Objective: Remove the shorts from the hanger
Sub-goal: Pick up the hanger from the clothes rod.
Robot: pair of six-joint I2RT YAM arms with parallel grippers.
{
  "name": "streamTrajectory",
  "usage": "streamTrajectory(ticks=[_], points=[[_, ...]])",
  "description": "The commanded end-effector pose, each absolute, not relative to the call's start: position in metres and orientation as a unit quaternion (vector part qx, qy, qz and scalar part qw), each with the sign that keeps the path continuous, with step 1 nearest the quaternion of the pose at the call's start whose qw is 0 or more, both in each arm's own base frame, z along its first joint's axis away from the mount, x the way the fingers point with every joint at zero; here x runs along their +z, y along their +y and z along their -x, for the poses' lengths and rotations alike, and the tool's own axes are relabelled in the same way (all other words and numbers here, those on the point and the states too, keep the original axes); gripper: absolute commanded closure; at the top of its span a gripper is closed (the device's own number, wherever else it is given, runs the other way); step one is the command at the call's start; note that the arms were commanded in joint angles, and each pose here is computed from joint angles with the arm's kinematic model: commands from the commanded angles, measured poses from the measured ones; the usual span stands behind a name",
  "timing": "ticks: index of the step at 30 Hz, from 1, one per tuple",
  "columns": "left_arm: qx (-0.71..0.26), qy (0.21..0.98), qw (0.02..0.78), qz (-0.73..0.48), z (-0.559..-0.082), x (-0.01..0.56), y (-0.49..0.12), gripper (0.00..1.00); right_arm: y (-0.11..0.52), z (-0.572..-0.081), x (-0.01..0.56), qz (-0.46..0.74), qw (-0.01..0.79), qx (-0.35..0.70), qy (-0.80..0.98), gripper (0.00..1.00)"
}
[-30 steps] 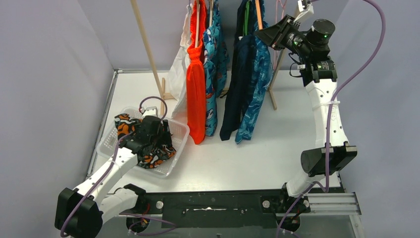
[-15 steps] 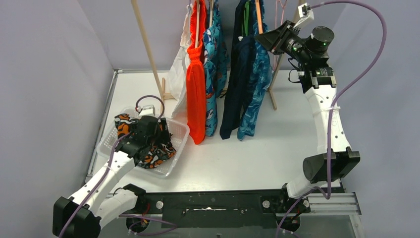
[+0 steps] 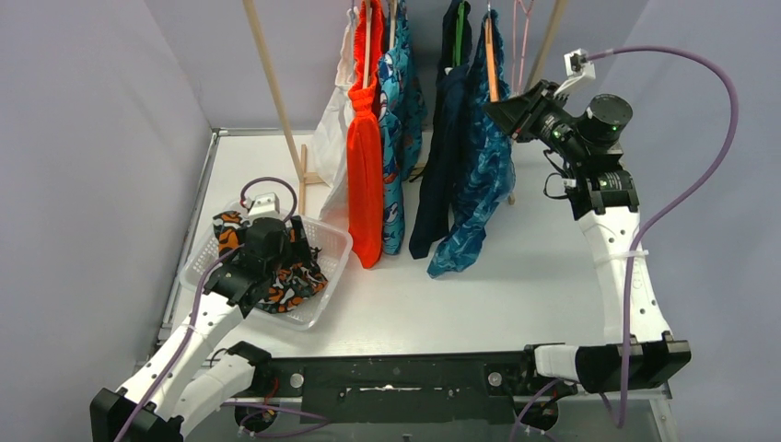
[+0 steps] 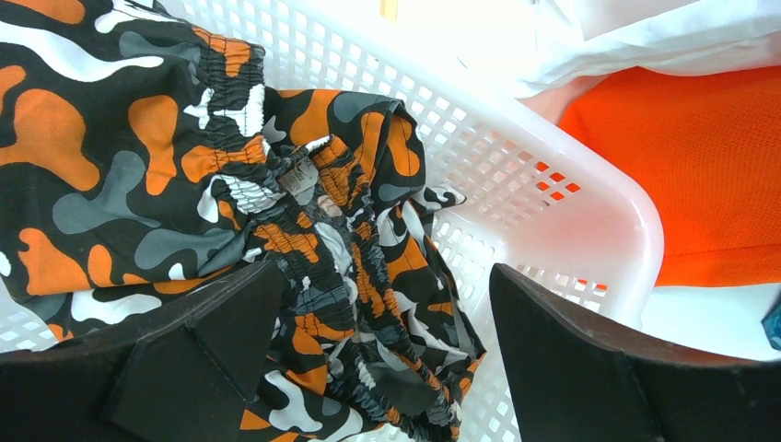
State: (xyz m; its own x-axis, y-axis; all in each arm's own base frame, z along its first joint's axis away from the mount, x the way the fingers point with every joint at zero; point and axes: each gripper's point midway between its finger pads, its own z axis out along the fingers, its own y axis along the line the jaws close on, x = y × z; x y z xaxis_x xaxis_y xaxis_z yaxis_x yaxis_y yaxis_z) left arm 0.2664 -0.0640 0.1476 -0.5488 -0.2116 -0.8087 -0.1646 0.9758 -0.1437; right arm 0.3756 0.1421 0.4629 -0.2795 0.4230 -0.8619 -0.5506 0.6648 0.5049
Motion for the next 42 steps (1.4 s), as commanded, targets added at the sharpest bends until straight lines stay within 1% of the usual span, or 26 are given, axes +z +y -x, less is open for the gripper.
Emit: streamTrajectory(ticks=[1, 4, 9, 15, 17, 22, 25, 28, 32, 35, 36, 37, 39, 40, 42], points=[[-0.037, 0.858, 0.498, 0.123, -0.276, 0.17, -0.064, 0.16, 0.141, -0.339, 0.503, 0.094, 0.657, 0.4, 0.631, 1.0], [-0.037, 0.86, 0.495, 0.122, -0.276, 0.169, -0.065, 0.16, 0.142, -0.324, 0.486, 0.094, 0.635, 0.402, 0.654, 1.0], [-0.036, 0.861, 0.493, 0.123, -0.276, 0.169, -0.065, 0.16, 0.142, -0.289, 0.43, 0.085, 0.584, 0.401, 0.7, 1.0], [-0.05, 0.859, 0.495, 0.119, -0.276, 0.17, -0.069, 0.16, 0.15, -0.242, 0.354, 0.057, 0.504, 0.445, 0.738, 1.0], [-0.054, 0.86, 0.494, 0.117, -0.276, 0.17, -0.071, 0.16, 0.152, -0.23, 0.336, 0.055, 0.481, 0.453, 0.748, 1.0], [-0.068, 0.863, 0.488, 0.109, -0.276, 0.17, -0.078, 0.16, 0.145, -0.204, 0.306, 0.065, 0.464, 0.42, 0.777, 1.0], [-0.087, 0.863, 0.486, 0.109, -0.274, 0.172, -0.084, 0.17, 0.148, -0.186, 0.287, 0.079, 0.432, 0.431, 0.788, 1.0], [-0.133, 0.865, 0.478, 0.082, -0.272, 0.175, -0.103, 0.17, 0.155, -0.164, 0.271, 0.088, 0.404, 0.458, 0.787, 1.0], [-0.188, 0.864, 0.464, 0.044, -0.267, 0.18, -0.127, 0.17, 0.158, -0.138, 0.263, 0.103, 0.396, 0.474, 0.779, 1.0], [-0.252, 0.852, 0.459, 0.023, -0.261, 0.194, -0.149, 0.17, 0.163, -0.117, 0.265, 0.124, 0.389, 0.497, 0.765, 1.0], [-0.289, 0.841, 0.456, 0.02, -0.257, 0.201, -0.16, 0.17, 0.165, -0.111, 0.266, 0.129, 0.385, 0.506, 0.761, 1.0], [-0.337, 0.823, 0.457, 0.019, -0.253, 0.211, -0.173, 0.19, 0.166, -0.109, 0.266, 0.131, 0.383, 0.51, 0.759, 1.0], [-0.446, 0.774, 0.45, 0.007, -0.238, 0.235, -0.204, 0.28, 0.166, -0.108, 0.267, 0.13, 0.387, 0.51, 0.757, 1.0], [-0.494, 0.746, 0.446, -0.002, -0.229, 0.249, -0.219, 0.29, 0.166, -0.109, 0.267, 0.127, 0.386, 0.512, 0.757, 1.0], [-0.541, 0.719, 0.436, -0.007, -0.214, 0.264, -0.245, 0.29, 0.168, -0.11, 0.267, 0.126, 0.376, 0.524, 0.754, 1.0]])
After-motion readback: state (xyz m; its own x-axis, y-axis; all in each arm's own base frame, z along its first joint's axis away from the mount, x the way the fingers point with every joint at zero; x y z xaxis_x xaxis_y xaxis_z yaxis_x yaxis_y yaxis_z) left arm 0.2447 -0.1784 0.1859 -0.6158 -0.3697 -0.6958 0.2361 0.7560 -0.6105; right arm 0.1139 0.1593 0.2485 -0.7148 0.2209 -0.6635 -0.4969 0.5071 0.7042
